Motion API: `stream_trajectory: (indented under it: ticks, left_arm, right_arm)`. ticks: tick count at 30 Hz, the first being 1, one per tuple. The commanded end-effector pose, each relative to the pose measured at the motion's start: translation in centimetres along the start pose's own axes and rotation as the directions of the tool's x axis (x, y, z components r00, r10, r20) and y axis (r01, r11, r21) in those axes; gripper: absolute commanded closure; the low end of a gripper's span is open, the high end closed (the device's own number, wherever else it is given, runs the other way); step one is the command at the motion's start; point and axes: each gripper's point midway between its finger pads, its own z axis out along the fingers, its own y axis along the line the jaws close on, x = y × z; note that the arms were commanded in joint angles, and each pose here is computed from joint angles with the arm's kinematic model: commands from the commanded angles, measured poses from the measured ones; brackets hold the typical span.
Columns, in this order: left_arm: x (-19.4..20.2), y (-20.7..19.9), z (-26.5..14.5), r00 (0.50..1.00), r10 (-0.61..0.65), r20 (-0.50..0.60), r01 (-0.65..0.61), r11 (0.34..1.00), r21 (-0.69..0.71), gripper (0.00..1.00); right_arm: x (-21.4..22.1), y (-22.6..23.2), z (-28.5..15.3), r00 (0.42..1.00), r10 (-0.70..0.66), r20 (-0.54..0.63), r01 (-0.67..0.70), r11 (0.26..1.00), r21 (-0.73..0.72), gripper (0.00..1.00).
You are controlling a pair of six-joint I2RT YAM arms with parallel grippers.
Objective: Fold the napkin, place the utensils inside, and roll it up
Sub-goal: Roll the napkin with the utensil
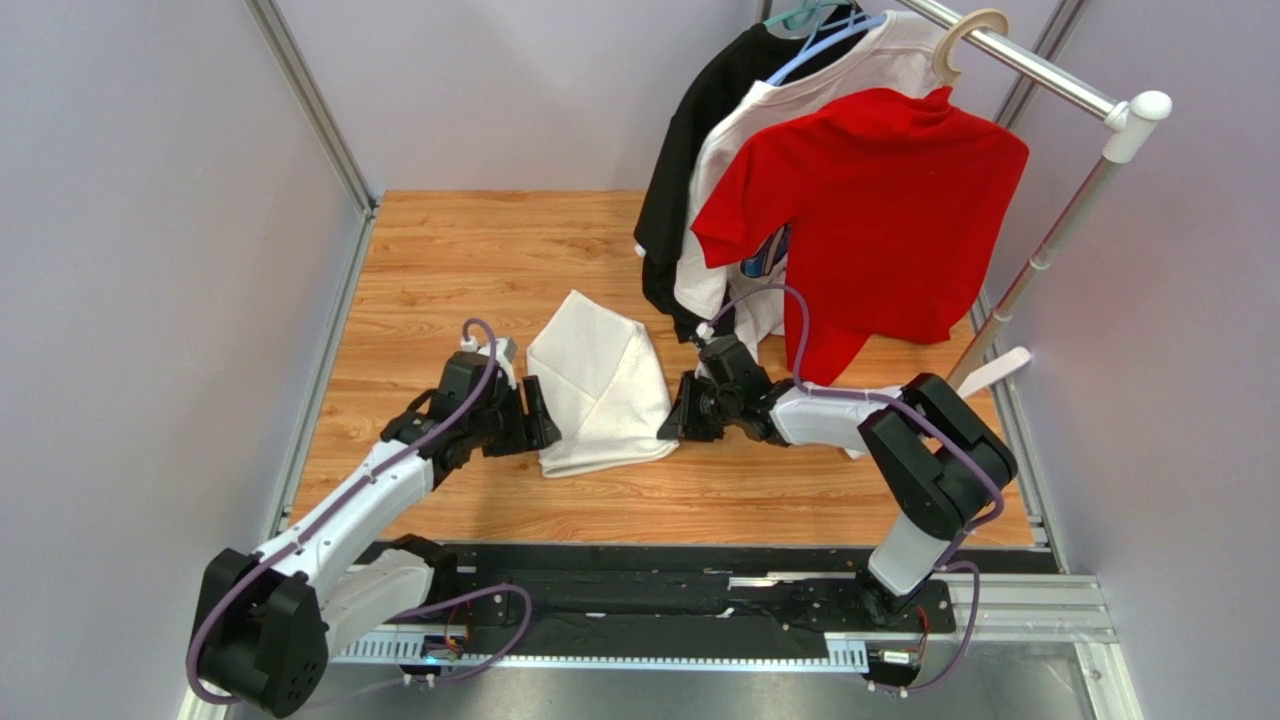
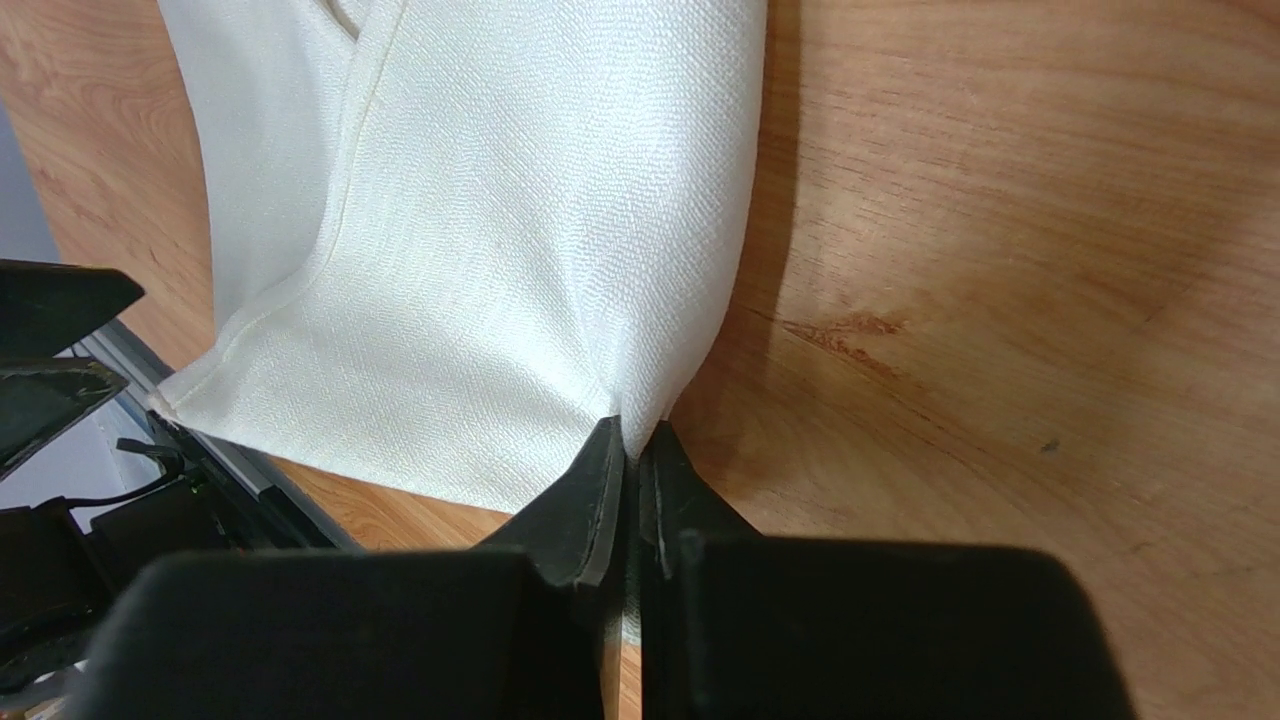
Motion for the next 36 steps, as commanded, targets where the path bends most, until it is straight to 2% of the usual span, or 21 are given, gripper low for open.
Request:
stream_trajectory:
  ticks: [1, 7, 15, 24, 32, 36]
  left_arm:
    - [-3.2, -2.7, -1.4, 0.977, 0.166, 0.136, -0.167, 0.986, -0.006, 0.31]
    - [-3.5, -7.1, -1.2, 0.909, 0.324, 0.263, -0.362, 0.926, 0.108, 0.32]
    - [-0.8, -13.0, -0.3, 0.783, 0.486, 0.389, -0.595, 0.767, 0.241, 0.33]
    - [2.9, -15.4, 1.7, 0.692, 0.611, 0.384, -0.718, 0.638, 0.279, 0.34]
    - [4.3, -16.4, 2.9, 0.623, 0.687, 0.374, -0.782, 0.558, 0.276, 0.32]
    - [5.1, -16.6, 3.2, 0.607, 0.707, 0.363, -0.795, 0.539, 0.279, 0.31]
  right_arm:
    - [0.4, -1.4, -0.2, 0.999, -0.011, -0.05, 0.014, 0.998, 0.067, 1.0]
    - [0.6, -1.5, -1.2, 0.994, -0.013, -0.106, 0.021, 0.997, 0.073, 1.0]
    - [0.7, -2.7, -3.3, 0.975, 0.03, -0.219, -0.006, 0.994, 0.112, 1.0]
    - [0.8, -3.6, -4.4, 0.93, 0.129, -0.345, -0.083, 0.986, 0.144, 1.0]
    - [1.0, -3.2, -4.3, 0.878, 0.211, -0.43, -0.166, 0.976, 0.14, 1.0]
    - [0.6, -3.0, -4.7, 0.858, 0.237, -0.455, -0.184, 0.97, 0.16, 1.0]
